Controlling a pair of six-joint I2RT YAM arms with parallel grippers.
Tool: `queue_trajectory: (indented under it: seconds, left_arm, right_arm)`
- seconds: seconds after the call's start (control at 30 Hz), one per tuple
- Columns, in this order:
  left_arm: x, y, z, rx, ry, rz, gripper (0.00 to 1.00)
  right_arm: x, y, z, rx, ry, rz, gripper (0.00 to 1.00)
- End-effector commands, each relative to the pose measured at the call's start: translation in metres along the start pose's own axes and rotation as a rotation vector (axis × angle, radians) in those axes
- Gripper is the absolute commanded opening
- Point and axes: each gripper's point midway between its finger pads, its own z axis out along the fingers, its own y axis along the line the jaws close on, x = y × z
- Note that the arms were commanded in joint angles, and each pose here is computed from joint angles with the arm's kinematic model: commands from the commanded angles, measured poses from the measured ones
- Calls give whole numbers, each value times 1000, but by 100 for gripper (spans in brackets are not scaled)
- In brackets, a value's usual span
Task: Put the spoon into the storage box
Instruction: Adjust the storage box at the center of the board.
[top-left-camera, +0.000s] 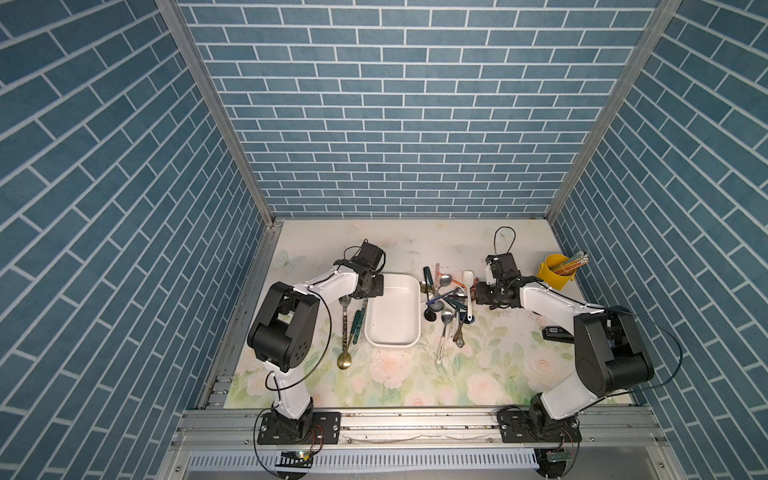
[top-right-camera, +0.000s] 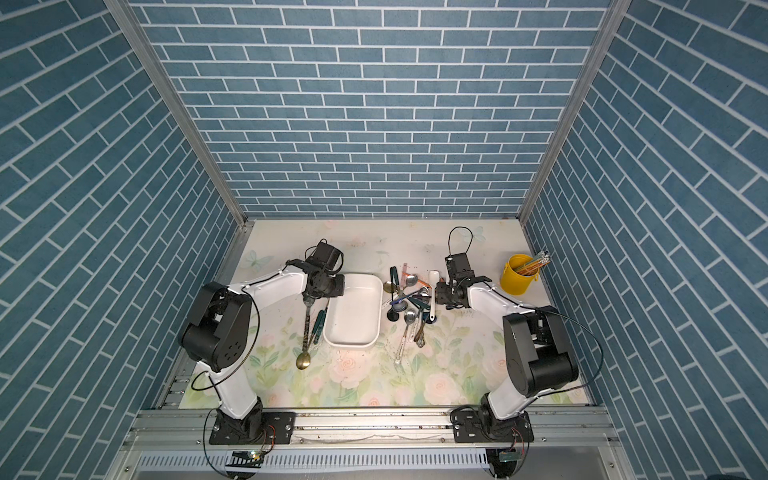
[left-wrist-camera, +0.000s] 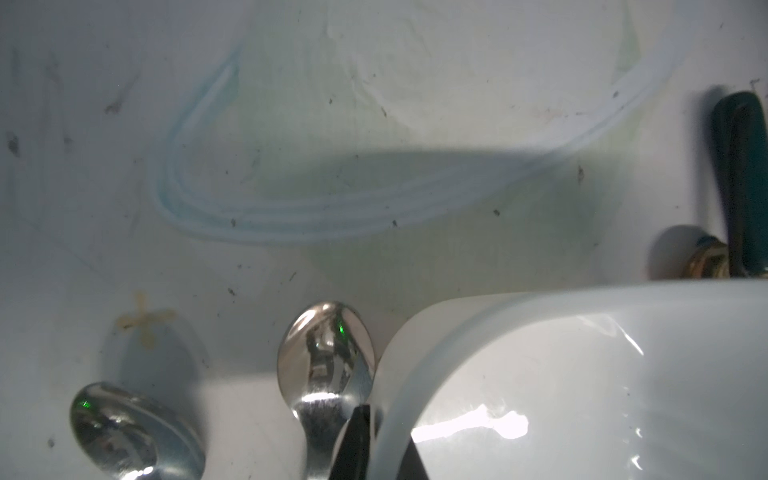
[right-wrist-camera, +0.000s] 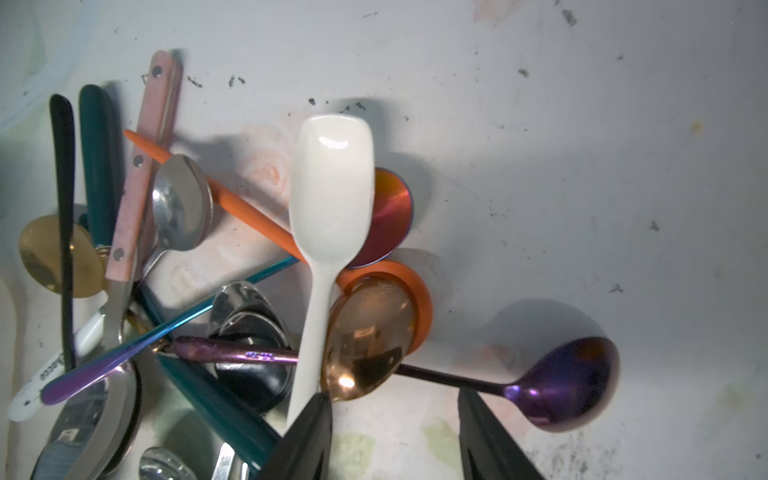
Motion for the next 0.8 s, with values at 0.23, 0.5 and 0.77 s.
queue_trajectory:
  seconds: [0.23,0.5,0.77]
  left_arm:
    - [-9,23,8,-61,13,-30,7]
    - [-13,19,2,1,-1,-103,19]
    - [-19,15,-16,31,-31,-120,29]
  right_arm:
    - [-11,17,11,-18,21,2,49]
    - [-17,21,23,-17,44,-7,44]
    - [-15,26,30,-9,73,-23,39]
